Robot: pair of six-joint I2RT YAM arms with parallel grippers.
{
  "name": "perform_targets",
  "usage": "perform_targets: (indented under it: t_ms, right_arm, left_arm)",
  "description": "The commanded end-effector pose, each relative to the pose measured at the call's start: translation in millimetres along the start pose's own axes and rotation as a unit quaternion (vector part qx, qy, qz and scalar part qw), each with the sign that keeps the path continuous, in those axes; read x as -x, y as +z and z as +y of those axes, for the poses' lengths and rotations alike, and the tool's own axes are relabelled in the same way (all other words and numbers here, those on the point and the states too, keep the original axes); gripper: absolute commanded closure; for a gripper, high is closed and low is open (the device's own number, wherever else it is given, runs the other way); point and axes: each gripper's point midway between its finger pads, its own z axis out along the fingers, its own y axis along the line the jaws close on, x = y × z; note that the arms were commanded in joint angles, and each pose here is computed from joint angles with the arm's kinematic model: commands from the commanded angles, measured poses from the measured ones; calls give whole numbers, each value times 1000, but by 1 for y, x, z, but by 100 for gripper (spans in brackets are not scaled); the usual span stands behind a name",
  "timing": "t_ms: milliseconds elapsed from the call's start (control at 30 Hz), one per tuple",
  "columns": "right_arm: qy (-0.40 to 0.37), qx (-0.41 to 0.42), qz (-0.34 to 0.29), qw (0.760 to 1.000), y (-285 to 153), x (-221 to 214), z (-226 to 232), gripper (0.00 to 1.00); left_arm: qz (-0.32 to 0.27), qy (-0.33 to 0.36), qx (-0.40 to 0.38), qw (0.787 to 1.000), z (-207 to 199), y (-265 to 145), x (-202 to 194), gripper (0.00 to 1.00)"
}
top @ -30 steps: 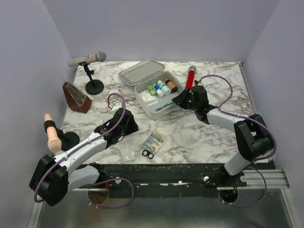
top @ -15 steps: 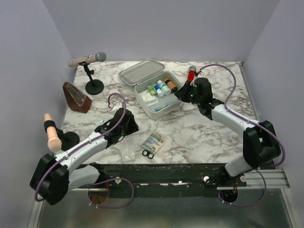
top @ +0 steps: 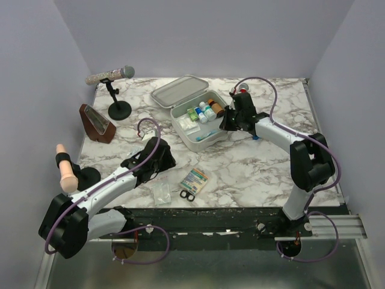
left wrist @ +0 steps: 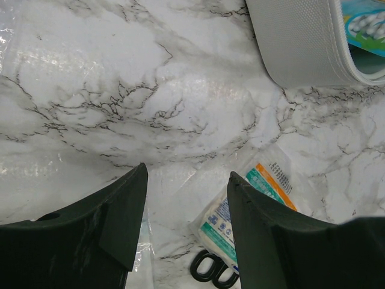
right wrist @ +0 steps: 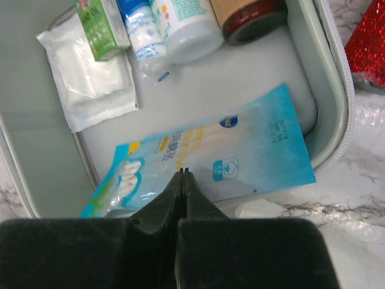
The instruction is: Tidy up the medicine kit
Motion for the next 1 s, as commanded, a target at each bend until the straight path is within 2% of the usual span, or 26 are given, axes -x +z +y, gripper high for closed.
perform_targets:
  t_ms: [0, 333, 533, 667, 767, 900, 967]
  right_arm:
    - [-16, -45, 45, 998, 1, -29, -24, 92]
    - [-32, -98, 45, 994, -1, -28, -44, 76]
    - [-24, -10, -64, 998, -41, 15, 0, 41]
    - [-33, 13, -113, 993, -80, 33, 24, 37]
    - [-43, 69, -86, 993, -90, 2, 48, 37]
    - [-48, 154, 18, 987, -81, -76, 77, 36]
    - [-57, 156, 45, 985, -75, -107, 79, 34]
  left_arm:
    - [-3, 3, -12, 1000, -11, -2, 9, 35]
    - [-24, 1, -17, 1000, -12, -14, 20, 35]
    - [-43, 1, -23, 999, -15, -24, 31, 34]
    - [-34, 0, -26, 999, -14, -22, 26, 34]
    - [-25, -2, -20, 999, -9, -20, 19, 34]
    - [-23, -11, -20, 999, -5, -20, 14, 34]
    - [-22, -15, -22, 999, -4, -21, 13, 34]
